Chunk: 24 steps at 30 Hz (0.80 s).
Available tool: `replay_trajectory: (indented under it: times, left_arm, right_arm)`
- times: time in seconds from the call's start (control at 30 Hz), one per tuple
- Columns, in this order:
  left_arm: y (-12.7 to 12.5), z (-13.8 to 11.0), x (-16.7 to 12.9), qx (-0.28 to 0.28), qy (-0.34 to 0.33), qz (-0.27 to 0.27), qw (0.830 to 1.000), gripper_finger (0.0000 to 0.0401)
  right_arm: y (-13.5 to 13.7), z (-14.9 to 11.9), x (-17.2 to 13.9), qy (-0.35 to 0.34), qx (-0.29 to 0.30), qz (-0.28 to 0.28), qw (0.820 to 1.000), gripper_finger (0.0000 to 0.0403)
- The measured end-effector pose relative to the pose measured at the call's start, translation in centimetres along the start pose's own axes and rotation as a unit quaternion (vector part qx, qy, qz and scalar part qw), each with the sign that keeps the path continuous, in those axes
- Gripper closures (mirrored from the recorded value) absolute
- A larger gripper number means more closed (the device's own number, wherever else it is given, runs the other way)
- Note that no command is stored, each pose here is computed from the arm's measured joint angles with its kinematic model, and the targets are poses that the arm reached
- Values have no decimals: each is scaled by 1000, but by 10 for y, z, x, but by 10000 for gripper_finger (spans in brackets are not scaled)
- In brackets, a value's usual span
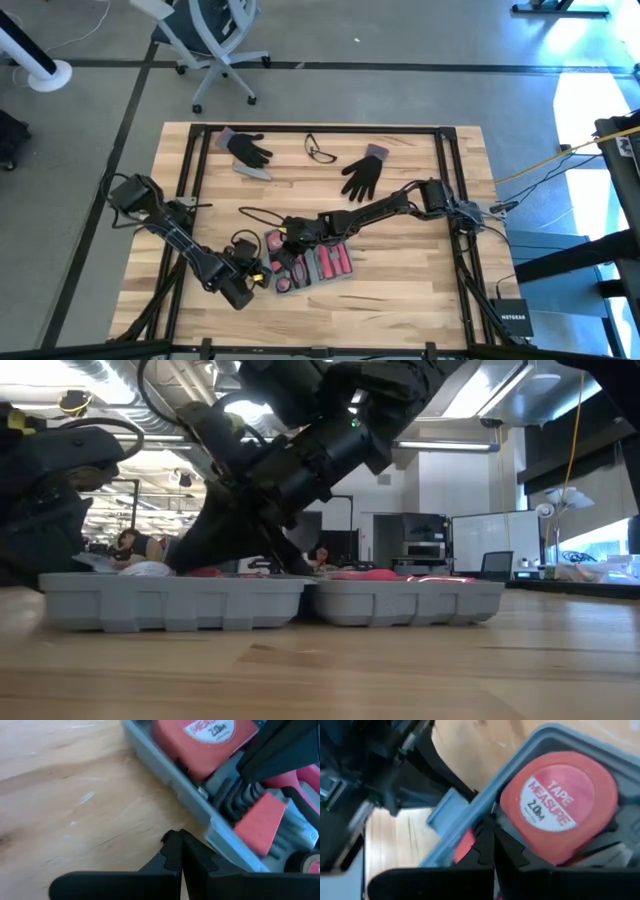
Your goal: Prefit tool cases
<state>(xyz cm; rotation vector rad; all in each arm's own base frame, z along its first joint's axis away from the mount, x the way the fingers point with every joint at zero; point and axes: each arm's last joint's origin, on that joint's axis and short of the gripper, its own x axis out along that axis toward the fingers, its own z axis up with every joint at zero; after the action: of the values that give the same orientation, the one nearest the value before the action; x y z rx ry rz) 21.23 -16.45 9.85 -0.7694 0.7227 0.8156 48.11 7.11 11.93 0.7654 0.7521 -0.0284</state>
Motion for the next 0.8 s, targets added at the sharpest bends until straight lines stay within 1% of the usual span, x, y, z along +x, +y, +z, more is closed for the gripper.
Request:
replay_trajectory:
  times: [0.1, 0.27, 0.5, 0.6, 0.8]
  left_arm:
    - [-1, 2, 2, 0, 2, 3, 1000, 401]
    - [-1, 4, 4, 15, 3, 7, 1000, 401]
    - [1, 6, 5, 21, -4, 16, 1000, 401]
    - [0, 8, 6, 16, -6, 16, 1000, 401]
    - [1, 8, 5, 18, -11, 15, 1000, 401]
  right_arm:
    - [-4, -3, 5, -1, 2, -7, 1000, 403]
    - [1, -12, 10, 8, -1, -4, 1000, 403]
    - [12, -28, 11, 50, 9, 17, 999, 403]
    - [16, -25, 7, 47, 11, 23, 999, 403]
    - [8, -7, -3, 37, 29, 21, 999, 403]
